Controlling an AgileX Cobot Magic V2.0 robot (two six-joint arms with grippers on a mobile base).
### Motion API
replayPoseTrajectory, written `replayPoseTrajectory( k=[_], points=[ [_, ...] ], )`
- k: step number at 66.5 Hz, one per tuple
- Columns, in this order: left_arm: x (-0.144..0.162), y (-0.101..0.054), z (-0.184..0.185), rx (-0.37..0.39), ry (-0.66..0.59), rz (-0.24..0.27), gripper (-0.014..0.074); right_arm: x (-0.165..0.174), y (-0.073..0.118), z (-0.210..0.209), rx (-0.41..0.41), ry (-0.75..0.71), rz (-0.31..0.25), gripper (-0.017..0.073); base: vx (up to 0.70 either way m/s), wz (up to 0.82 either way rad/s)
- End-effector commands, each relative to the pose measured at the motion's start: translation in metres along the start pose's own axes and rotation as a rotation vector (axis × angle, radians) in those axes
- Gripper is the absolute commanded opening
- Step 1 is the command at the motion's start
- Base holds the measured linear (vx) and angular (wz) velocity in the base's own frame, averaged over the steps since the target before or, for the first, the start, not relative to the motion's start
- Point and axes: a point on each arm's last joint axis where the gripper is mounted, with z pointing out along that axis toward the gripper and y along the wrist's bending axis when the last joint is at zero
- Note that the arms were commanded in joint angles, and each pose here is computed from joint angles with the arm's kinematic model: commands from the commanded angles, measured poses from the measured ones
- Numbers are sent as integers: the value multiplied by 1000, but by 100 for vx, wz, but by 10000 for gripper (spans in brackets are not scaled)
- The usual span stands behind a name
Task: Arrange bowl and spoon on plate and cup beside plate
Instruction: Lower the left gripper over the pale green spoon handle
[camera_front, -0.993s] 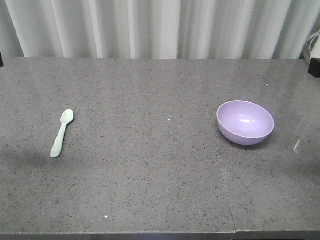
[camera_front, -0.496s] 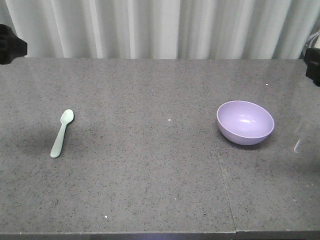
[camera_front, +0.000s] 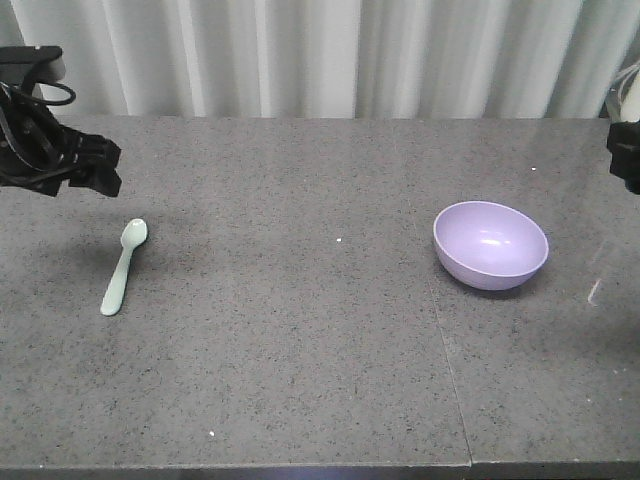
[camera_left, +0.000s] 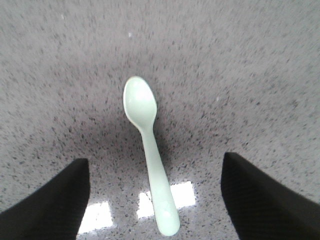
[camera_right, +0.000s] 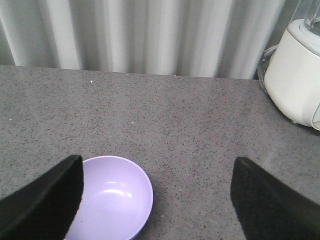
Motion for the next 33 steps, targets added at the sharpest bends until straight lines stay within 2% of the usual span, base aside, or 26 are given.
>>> replayPoseTrajectory(
  k=[1, 13, 26, 30, 33],
  points=[
    [-8, -5, -13, 9, -60, 10, 514, -18, -1, -8, -2, -112, -6, 580, 0, 0],
    [-7, -3, 7, -6, -7, 18, 514, -18, -1, -8, -3, -115, -6, 580, 0, 0],
    [-7, -19, 25, -80, 27, 119, 514, -19, -1, -8, -4, -122, -6, 580, 0, 0],
    [-7, -20, 28, -103, 32, 105, 514, -19, -1, -8, -3, -121, -6, 580, 0, 0],
    [-7, -20, 31, -106, 33, 71, 514, -19, -1, -8, -3, -121, -6, 580, 0, 0]
  ],
)
